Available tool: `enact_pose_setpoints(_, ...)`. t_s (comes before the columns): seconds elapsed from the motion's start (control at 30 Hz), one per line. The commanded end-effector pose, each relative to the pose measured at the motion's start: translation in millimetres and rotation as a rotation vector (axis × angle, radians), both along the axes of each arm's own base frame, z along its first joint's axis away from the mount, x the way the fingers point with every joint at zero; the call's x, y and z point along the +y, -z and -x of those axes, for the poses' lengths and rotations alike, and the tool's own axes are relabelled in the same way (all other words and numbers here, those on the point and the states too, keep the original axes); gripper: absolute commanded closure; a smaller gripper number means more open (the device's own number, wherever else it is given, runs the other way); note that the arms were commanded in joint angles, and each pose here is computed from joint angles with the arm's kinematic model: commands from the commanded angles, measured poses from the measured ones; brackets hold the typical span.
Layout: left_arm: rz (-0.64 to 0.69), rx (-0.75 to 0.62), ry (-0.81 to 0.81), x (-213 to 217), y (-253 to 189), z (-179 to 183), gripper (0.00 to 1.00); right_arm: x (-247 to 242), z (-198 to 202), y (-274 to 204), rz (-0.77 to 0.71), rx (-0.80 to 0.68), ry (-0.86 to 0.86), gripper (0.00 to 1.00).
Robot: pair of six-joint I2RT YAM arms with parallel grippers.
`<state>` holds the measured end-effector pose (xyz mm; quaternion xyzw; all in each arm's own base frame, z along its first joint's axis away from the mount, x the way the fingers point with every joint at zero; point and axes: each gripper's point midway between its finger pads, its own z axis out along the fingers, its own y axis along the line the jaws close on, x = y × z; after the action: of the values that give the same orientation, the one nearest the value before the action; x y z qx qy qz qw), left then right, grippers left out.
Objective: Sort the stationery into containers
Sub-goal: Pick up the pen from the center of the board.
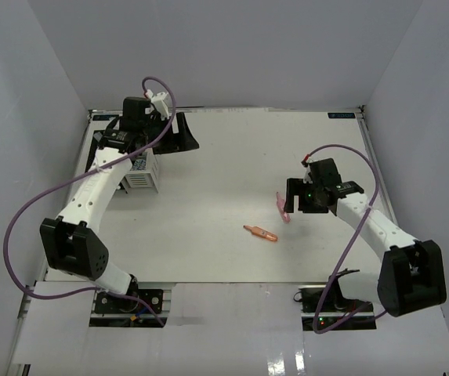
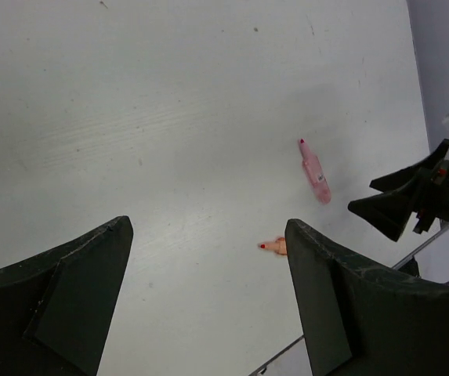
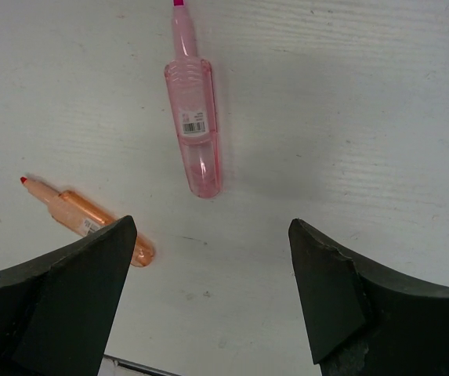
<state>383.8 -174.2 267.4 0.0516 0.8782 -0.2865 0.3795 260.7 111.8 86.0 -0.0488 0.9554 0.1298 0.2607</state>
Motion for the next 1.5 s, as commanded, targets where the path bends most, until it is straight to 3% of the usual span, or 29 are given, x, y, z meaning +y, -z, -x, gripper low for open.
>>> enact_pose_setpoints(0.0,0.051,-0.040,0.045,-20,-9,5,0.10,1,-2,13,0.045,0.038,0.033,0.15)
enact_pose_setpoints(0.6,0.057,0.003,0.108,-44,18,18,0.12,17,-20,49,0.227,0.044,-0.004,0.40)
enact_pose_setpoints(0.9,0.054,0.016,0.115,-44,24,21,0.12,20,-16,65,0.243,0.065,-0.027,0.44)
enact_pose_setpoints(1.0,0.057,0.022,0.120,-45,26,22,0.13,19,-15,68,0.251,0.072,-0.029,0.50)
enact_pose_setpoints(1.13,0.077,0.028,0.127,-48,26,22,0.13,18,-14,65,0.253,0.063,-0.039,0.67)
enact_pose_setpoints(1.23,0.100,0.033,0.139,-52,23,23,0.13,19,-19,50,0.243,0.011,-0.055,0.77)
enact_pose_setpoints(1.47,0.211,0.059,0.192,-70,11,31,0.13,29,-32,-15,0.178,-0.188,-0.144,0.90)
